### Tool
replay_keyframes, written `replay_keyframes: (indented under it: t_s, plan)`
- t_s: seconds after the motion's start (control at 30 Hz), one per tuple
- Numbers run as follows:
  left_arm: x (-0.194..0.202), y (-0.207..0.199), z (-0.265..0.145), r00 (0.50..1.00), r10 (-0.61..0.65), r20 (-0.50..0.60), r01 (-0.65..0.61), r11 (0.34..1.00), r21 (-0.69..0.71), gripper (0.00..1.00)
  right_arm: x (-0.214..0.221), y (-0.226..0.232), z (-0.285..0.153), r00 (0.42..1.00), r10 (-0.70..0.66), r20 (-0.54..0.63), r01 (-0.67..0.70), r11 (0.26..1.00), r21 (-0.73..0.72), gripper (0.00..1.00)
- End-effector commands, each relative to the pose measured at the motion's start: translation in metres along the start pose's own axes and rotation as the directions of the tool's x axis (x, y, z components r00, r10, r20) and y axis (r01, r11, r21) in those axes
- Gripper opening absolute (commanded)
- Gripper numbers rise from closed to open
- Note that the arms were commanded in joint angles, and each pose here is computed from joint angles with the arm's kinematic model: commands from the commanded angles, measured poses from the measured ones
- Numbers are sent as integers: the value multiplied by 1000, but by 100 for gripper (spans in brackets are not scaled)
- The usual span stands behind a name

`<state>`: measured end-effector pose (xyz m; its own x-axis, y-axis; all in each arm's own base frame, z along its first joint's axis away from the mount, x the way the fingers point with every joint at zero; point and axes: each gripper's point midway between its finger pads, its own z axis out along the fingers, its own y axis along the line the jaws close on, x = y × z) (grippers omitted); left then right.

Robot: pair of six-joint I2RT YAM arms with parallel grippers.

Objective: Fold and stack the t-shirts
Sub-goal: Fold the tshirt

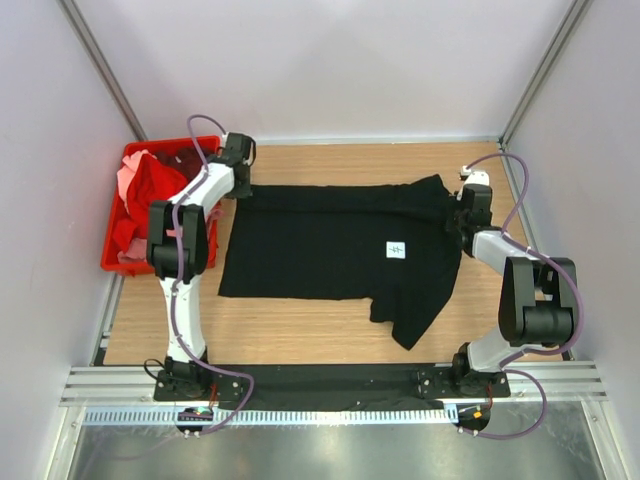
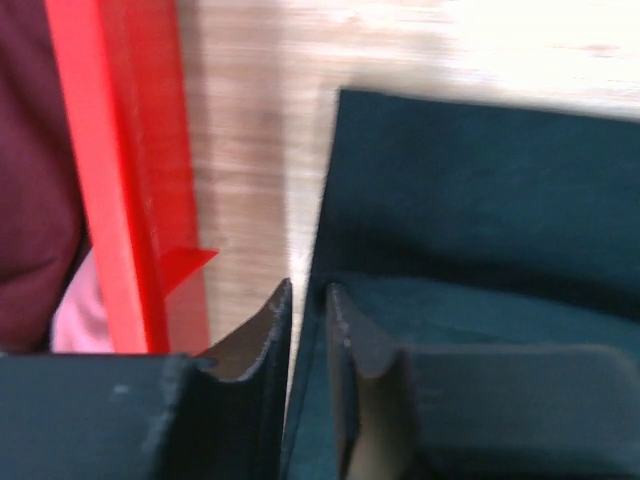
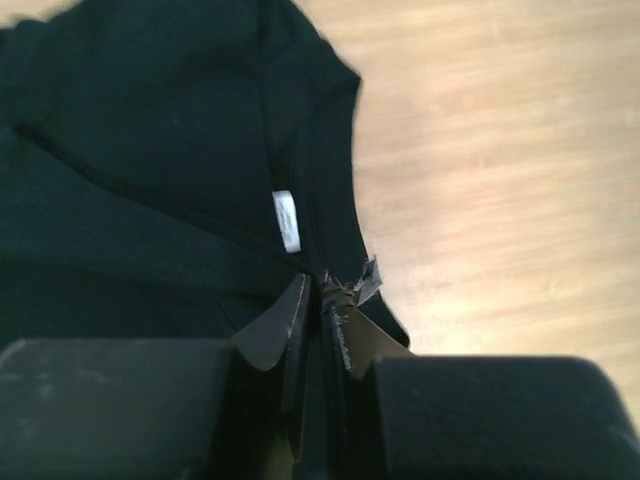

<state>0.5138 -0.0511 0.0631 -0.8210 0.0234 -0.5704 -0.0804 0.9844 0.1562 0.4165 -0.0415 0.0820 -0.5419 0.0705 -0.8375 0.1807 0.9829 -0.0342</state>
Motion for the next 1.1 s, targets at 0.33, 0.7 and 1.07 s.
replay_keyframes:
  t_s: [0.33,0.7,1.07]
  plan:
    - [-23,-13,-48,995,-66,72,65,998,10,31,-21,9,-34,973,198,-120,-198,980,10,27]
    - [10,-60,-18,993,-110,-43,115,983,144,33,-43,51,19,937,288,-195,-315,941,-125,29]
    - [34,-35,10,986,-115,-118,109,992,-60,33,11,22,36,899,278,-339,-272,960,65,30]
